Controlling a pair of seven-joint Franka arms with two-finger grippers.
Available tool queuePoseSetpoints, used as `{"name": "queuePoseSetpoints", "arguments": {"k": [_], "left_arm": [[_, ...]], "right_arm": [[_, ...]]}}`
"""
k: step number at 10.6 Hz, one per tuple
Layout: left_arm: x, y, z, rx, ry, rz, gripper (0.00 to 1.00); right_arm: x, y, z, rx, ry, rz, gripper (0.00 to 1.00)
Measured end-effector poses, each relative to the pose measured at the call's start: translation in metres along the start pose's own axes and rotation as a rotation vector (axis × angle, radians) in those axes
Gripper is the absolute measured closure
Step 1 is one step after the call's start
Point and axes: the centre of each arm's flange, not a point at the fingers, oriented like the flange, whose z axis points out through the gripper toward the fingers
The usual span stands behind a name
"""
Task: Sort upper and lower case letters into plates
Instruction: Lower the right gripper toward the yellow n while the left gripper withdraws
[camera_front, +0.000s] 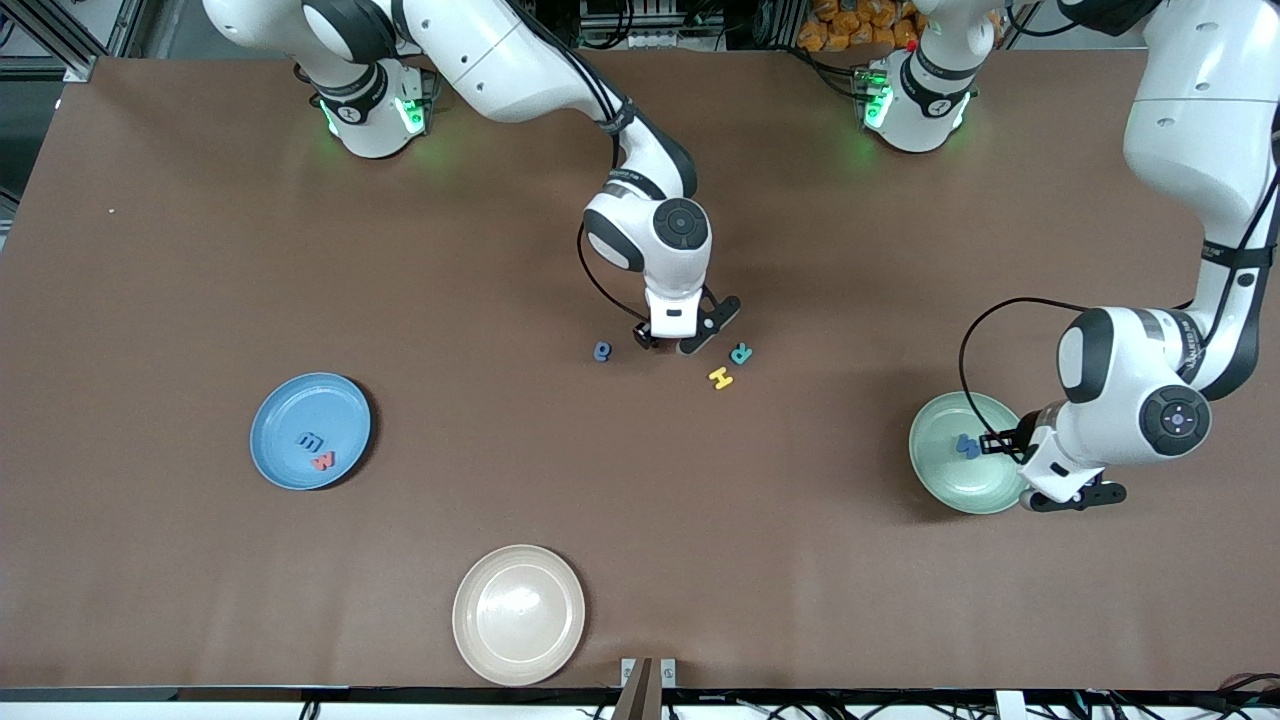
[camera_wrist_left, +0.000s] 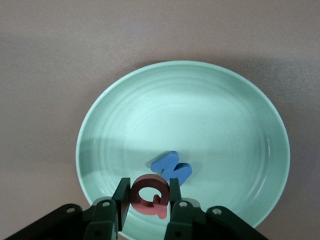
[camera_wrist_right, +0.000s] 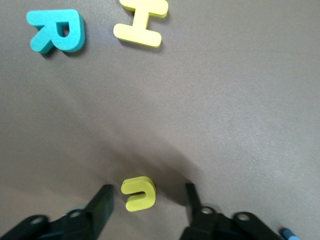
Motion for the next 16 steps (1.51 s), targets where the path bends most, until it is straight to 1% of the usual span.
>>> {"name": "queuePoseSetpoints", "arguments": {"k": [1,2,3,5,7,9,11,13,16], "left_arm": [[0.000,0.000,0.001,-0.001,0.000,0.000,0.54],[0.001,0.000,0.000,-0.001,0.004,0.000,0.41],[0.002,0.001,-0.004,-0.002,0.012,0.000,0.27],[0.006,0.000,-0.030,-0.002,0.052,-0.003,0.01],[0.003,0.001,-0.074,0.006,0.092,0.000,0.00],[-0.006,0.009,-0.109,0.014,0.113,0.011,0.00],[-0.011,0.027,-0.119,0.010,0.120,0.039,0.00],[-0.020,0.073,-0.121,0.011,0.125,0.108,0.00],[-0.054,0.183,-0.128,0.019,0.145,0.275,0.00]], "right_arm": [[0.000,0.000,-0.003,0.001,-0.003,0.002,0.60],[-0.001,0.000,-0.004,0.001,-0.008,0.008,0.73],[-0.001,0.001,-0.004,-0.001,-0.013,0.025,0.73],[0.002,0.009,-0.011,-0.004,-0.002,0.090,0.73],[0.012,0.045,-0.035,-0.002,0.032,0.155,0.73],[0.018,0.117,-0.066,0.001,0.066,0.249,0.73],[0.013,0.195,-0.081,-0.001,0.082,0.329,0.73],[0.004,0.254,-0.083,-0.004,0.084,0.401,0.73],[-0.021,0.344,-0.083,-0.012,0.077,0.484,0.73]]}}
